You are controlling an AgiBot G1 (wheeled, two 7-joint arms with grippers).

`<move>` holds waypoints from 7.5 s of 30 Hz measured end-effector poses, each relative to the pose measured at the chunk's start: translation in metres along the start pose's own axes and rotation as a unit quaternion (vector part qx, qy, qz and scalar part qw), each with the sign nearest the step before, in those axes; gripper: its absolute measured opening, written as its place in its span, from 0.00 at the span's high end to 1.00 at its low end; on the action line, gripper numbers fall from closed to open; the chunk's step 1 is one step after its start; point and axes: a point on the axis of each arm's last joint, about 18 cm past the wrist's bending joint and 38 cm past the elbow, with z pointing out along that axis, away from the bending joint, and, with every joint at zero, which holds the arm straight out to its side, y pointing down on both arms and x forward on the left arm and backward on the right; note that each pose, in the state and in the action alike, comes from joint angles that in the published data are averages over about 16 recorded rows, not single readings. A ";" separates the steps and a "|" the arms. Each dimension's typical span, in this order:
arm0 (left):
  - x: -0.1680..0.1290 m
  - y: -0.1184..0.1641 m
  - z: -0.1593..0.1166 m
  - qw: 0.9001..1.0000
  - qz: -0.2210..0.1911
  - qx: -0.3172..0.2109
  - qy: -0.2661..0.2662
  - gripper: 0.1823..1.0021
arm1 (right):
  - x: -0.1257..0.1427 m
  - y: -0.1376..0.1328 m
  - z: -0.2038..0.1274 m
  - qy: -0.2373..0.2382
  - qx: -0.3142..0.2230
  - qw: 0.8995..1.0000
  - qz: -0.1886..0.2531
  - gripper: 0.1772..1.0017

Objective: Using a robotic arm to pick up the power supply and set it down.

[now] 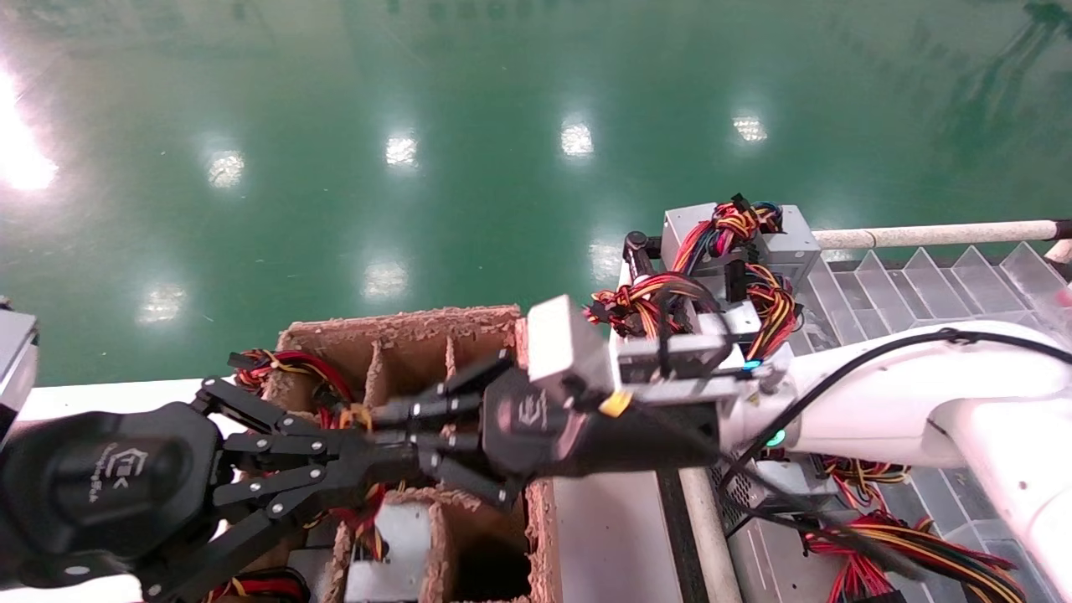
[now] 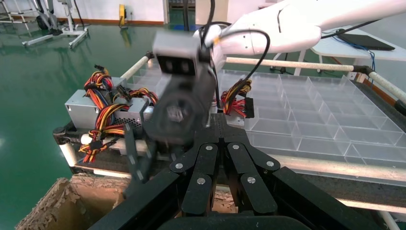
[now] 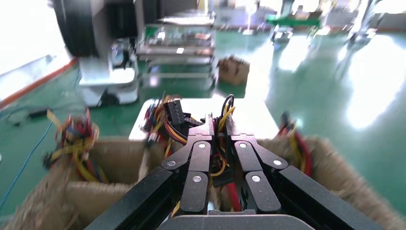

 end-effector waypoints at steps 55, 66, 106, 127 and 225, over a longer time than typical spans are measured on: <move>0.000 0.000 0.000 1.000 0.000 0.000 0.000 0.99 | -0.067 -0.214 -0.270 0.241 -0.005 0.915 -0.323 0.96; 0.000 0.000 0.000 1.000 0.000 0.000 0.000 0.99 | -0.120 -0.223 -0.315 0.299 -0.074 0.906 -0.291 0.96; 0.000 0.000 0.000 1.000 0.000 0.000 0.000 0.99 | -0.063 -0.062 -0.339 0.497 -0.042 0.850 -0.173 0.96; 0.000 0.000 0.000 1.000 0.000 0.000 0.000 0.99 | -0.013 -0.042 -0.327 0.460 -0.035 0.873 -0.157 0.96; 0.000 0.000 0.000 1.000 0.000 0.000 0.000 0.97 | -0.009 -0.052 -0.200 0.235 0.111 0.965 -0.023 0.10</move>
